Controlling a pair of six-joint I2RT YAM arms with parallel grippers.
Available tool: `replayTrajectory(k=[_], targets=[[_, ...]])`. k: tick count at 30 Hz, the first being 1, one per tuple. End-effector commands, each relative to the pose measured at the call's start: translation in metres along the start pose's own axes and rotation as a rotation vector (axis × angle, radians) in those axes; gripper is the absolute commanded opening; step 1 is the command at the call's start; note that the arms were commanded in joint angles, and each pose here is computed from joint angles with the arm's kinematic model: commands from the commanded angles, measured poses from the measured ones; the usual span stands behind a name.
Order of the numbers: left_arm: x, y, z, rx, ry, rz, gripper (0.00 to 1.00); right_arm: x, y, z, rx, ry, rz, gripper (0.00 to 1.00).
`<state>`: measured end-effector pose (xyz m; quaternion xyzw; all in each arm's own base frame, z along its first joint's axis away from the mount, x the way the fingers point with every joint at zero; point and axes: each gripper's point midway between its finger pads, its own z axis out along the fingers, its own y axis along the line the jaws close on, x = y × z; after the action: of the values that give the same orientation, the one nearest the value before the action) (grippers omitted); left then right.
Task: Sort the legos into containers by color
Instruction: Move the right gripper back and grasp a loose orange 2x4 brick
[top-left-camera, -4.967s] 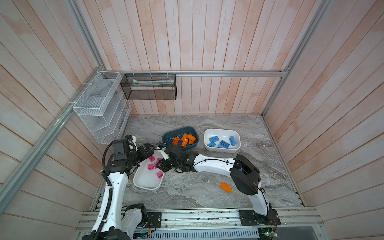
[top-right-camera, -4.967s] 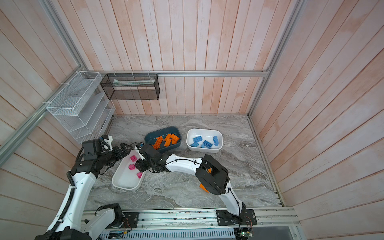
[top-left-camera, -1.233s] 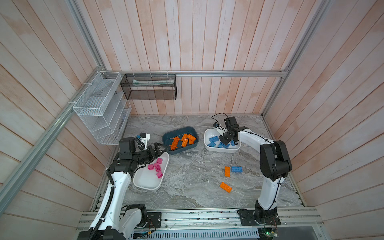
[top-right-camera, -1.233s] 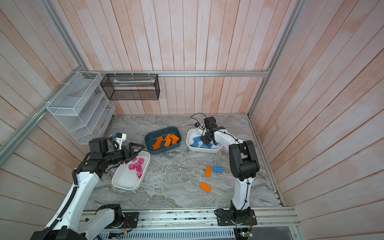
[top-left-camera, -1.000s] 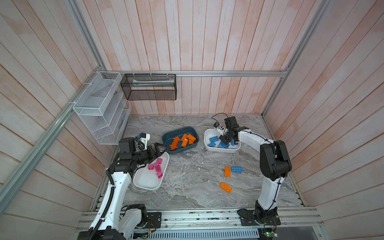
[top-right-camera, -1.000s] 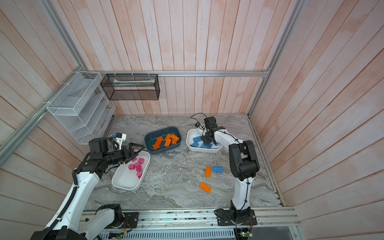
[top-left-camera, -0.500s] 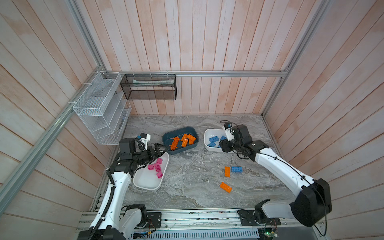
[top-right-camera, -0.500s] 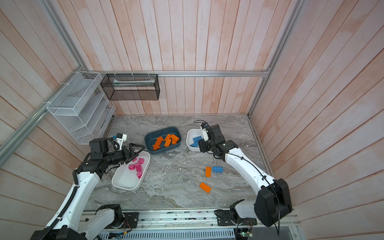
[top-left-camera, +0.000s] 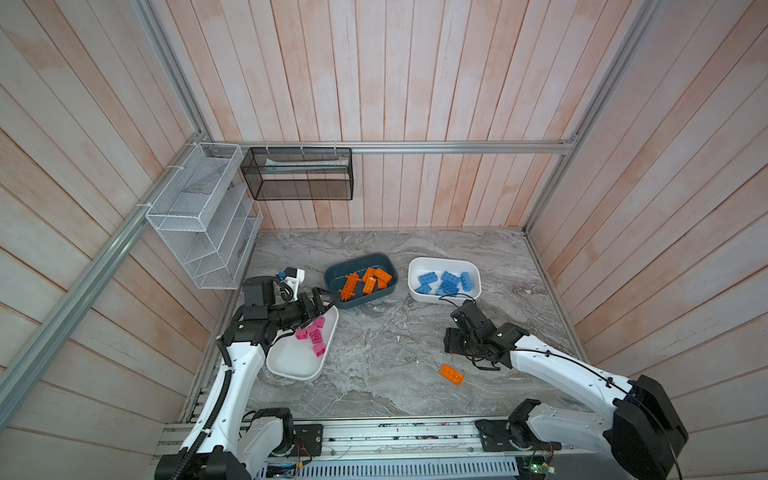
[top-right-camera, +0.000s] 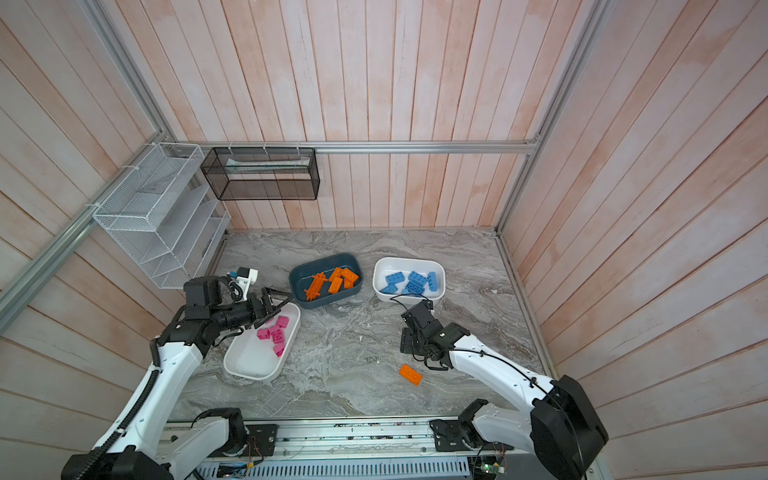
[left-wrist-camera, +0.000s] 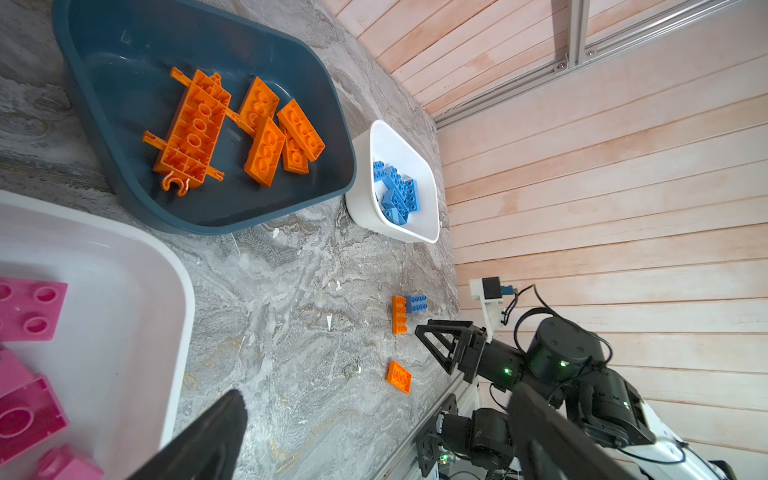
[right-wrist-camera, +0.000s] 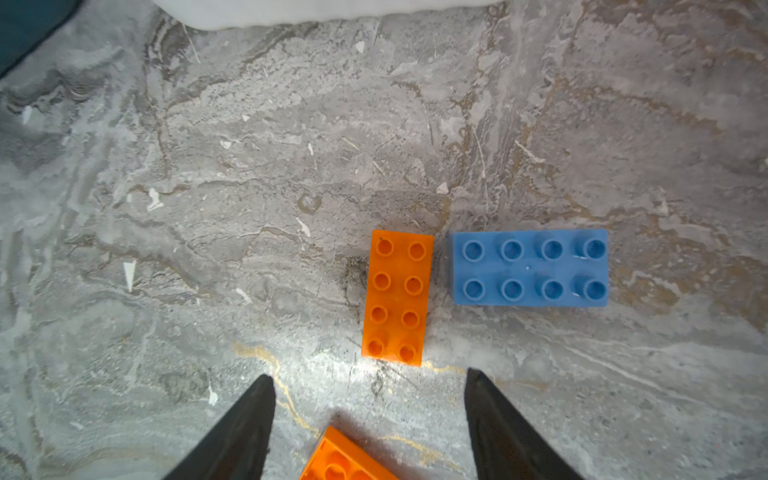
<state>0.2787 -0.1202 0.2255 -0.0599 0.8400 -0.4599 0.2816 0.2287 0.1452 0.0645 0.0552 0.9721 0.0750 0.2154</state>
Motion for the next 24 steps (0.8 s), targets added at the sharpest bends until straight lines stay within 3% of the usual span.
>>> replayTrajectory(k=[1,16,22,24], targets=[[0.003,0.000,0.002,0.016,0.004,0.010,1.00,0.000,-0.003,0.014,0.044,0.003,0.029,0.69],[0.003,-0.001,0.001,0.014,0.003,0.017,1.00,0.016,-0.016,0.048,0.138,0.079,-0.004,0.41],[0.004,-0.003,-0.001,0.012,0.002,0.022,1.00,0.000,-0.002,0.036,0.112,0.058,-0.042,0.19],[0.003,-0.004,-0.002,0.006,0.002,0.028,1.00,-0.017,0.022,0.024,0.049,0.024,-0.088,0.17]])
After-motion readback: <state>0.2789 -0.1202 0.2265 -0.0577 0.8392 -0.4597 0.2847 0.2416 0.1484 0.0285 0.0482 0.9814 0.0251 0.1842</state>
